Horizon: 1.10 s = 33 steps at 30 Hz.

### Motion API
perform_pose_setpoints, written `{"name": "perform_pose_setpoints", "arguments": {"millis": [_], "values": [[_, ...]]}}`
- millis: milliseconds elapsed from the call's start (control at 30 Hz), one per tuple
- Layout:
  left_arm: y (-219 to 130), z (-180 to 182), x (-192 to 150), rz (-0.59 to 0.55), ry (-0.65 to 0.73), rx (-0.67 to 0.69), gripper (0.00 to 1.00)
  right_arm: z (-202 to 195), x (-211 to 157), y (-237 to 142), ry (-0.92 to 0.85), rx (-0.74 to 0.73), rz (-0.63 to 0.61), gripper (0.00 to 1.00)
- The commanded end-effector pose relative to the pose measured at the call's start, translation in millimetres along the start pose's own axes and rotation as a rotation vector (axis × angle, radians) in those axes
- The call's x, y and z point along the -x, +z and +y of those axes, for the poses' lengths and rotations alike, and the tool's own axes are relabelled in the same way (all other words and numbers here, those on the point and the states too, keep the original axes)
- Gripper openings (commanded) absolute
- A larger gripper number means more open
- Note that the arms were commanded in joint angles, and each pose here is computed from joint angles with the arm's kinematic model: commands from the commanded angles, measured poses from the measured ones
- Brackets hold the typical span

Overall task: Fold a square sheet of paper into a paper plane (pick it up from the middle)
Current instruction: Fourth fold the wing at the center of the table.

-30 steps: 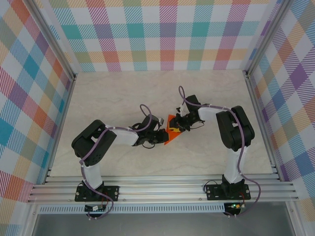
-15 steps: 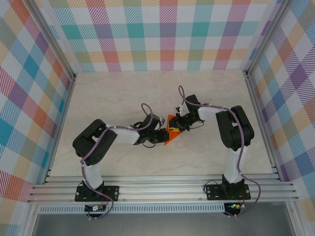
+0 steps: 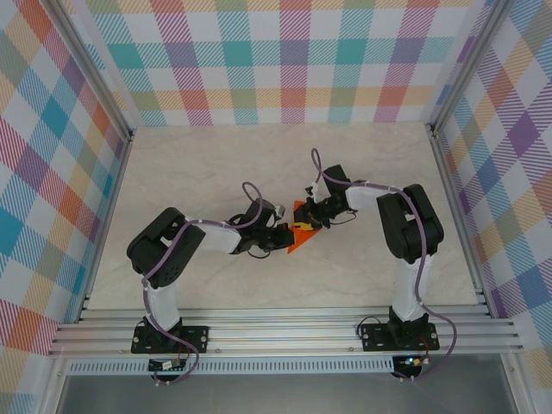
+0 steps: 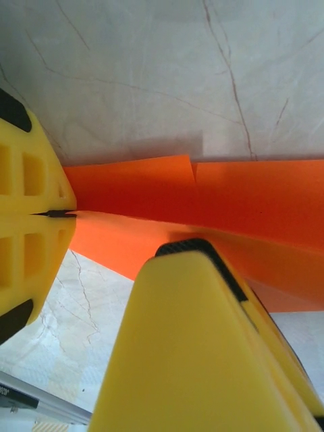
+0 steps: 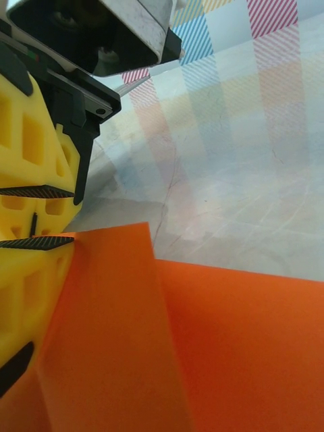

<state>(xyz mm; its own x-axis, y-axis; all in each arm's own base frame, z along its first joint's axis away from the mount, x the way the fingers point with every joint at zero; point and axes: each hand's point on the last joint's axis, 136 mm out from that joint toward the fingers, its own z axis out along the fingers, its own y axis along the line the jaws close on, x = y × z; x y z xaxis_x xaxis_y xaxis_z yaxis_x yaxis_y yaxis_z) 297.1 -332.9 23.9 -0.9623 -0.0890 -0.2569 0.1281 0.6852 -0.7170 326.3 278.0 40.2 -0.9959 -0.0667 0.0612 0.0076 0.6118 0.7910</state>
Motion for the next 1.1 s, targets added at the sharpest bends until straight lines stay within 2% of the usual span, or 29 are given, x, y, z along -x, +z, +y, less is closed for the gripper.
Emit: {"name": "perform_pose_setpoints", "arguments": {"millis": [0, 133, 300, 500, 933, 1067], "values": [[1, 7, -2, 0.011, -0.022, -0.010, 0.02, 4, 0, 7, -0.016, 0.024, 0.027, 0.24], [0, 11, -3, 0.013, -0.019, 0.013, 0.08, -12, 5, 11, 0.021, -0.041, 0.014, 0.22], [-8, 18, -6, 0.017, 0.000, 0.061, 0.23, -12, 7, 9, 0.023, -0.050, -0.004, 0.21], [-10, 20, -12, 0.034, 0.018, 0.085, 0.27, -11, 8, 10, 0.024, -0.046, -0.004, 0.21], [-7, 34, -22, 0.069, 0.067, 0.198, 0.28, -8, 7, 9, 0.023, -0.037, -0.005, 0.21], [-5, 44, -25, 0.077, 0.078, 0.270, 0.24, -8, 7, 8, 0.022, -0.036, -0.005, 0.21]]}}
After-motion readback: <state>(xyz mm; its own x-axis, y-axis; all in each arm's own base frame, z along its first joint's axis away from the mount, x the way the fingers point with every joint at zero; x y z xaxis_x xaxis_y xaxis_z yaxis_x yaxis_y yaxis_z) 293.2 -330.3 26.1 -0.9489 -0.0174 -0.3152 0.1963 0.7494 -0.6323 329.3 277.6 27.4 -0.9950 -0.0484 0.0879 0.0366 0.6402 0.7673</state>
